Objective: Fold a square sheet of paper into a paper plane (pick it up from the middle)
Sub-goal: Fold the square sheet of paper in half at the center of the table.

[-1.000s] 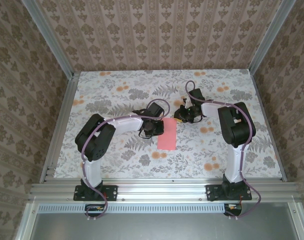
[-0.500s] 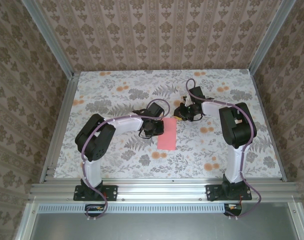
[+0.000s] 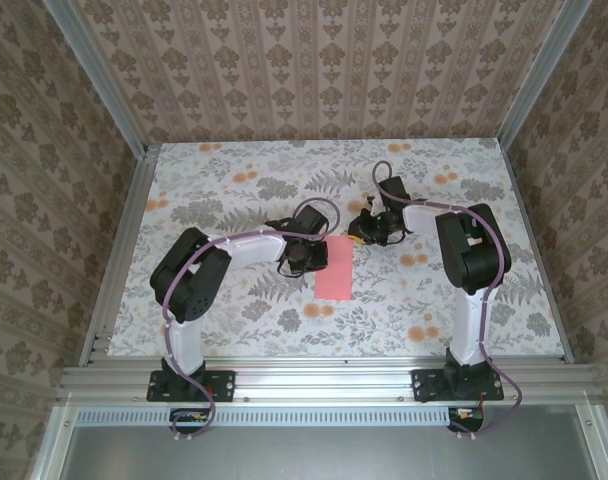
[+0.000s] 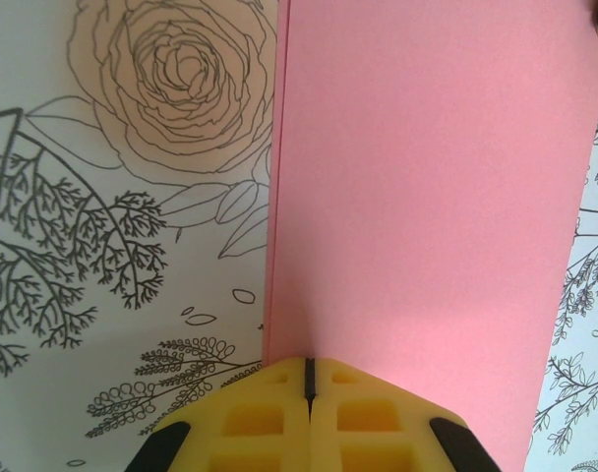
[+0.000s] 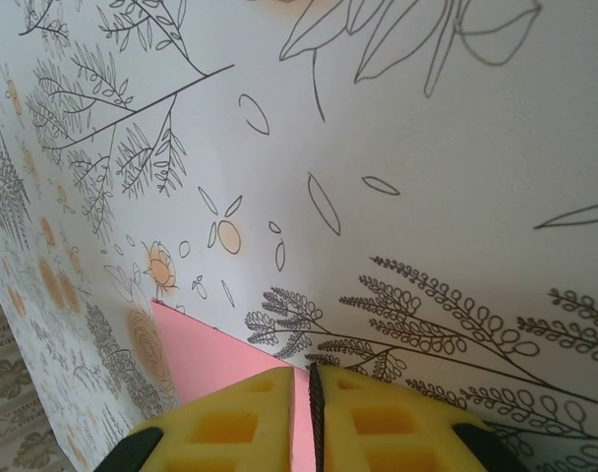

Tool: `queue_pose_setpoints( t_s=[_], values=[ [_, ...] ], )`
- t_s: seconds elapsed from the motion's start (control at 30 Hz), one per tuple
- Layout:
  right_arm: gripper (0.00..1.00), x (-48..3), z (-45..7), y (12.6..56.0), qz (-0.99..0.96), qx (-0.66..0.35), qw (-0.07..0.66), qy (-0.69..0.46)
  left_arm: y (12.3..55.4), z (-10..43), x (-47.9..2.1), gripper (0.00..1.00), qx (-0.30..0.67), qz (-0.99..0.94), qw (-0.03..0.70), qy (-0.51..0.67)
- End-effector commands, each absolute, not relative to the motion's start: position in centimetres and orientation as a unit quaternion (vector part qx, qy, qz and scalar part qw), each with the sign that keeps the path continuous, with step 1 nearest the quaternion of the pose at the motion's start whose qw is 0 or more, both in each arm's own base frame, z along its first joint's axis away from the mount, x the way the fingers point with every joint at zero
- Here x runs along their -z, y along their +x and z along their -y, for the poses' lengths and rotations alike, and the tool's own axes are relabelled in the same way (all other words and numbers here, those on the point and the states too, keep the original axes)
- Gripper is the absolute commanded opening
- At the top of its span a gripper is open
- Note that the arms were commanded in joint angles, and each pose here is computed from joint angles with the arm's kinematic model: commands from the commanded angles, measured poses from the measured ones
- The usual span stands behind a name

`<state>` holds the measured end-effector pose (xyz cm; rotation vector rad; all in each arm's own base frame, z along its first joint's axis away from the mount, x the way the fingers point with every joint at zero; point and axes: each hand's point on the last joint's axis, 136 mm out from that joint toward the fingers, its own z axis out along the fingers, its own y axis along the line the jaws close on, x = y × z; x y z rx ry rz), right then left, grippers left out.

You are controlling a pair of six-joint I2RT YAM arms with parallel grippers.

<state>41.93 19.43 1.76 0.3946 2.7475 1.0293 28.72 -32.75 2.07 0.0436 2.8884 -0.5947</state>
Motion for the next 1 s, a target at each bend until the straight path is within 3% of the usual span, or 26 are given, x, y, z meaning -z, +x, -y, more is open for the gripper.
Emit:
queue_pose_setpoints(
  t_s=[0.0, 0.47, 0.8, 0.97],
  values=[
    [0.16, -4.4, -19.7, 42.5, -0.918, -0.36, 0.106, 0.128, 26.6, 30.3, -0.2, 0.02, 0.145, -0.987, 0.067, 0.023],
    [0.16, 1.5, -18.1, 41.1, -0.928, -0.329, 0.068, 0.162, 26.6, 30.4, -0.2, 0.02, 0.146, -0.987, 0.066, 0.023],
    [0.16, -5.0, -18.6, 41.2, -0.92, -0.354, 0.111, 0.125, 26.7, 30.7, -0.1, 0.02, 0.149, -0.986, 0.066, 0.024],
    [0.16, -5.2, -18.7, 40.5, -0.918, -0.361, 0.114, 0.12, 26.7, 30.9, -0.2, 0.02, 0.149, -0.986, 0.067, 0.025]
  ],
)
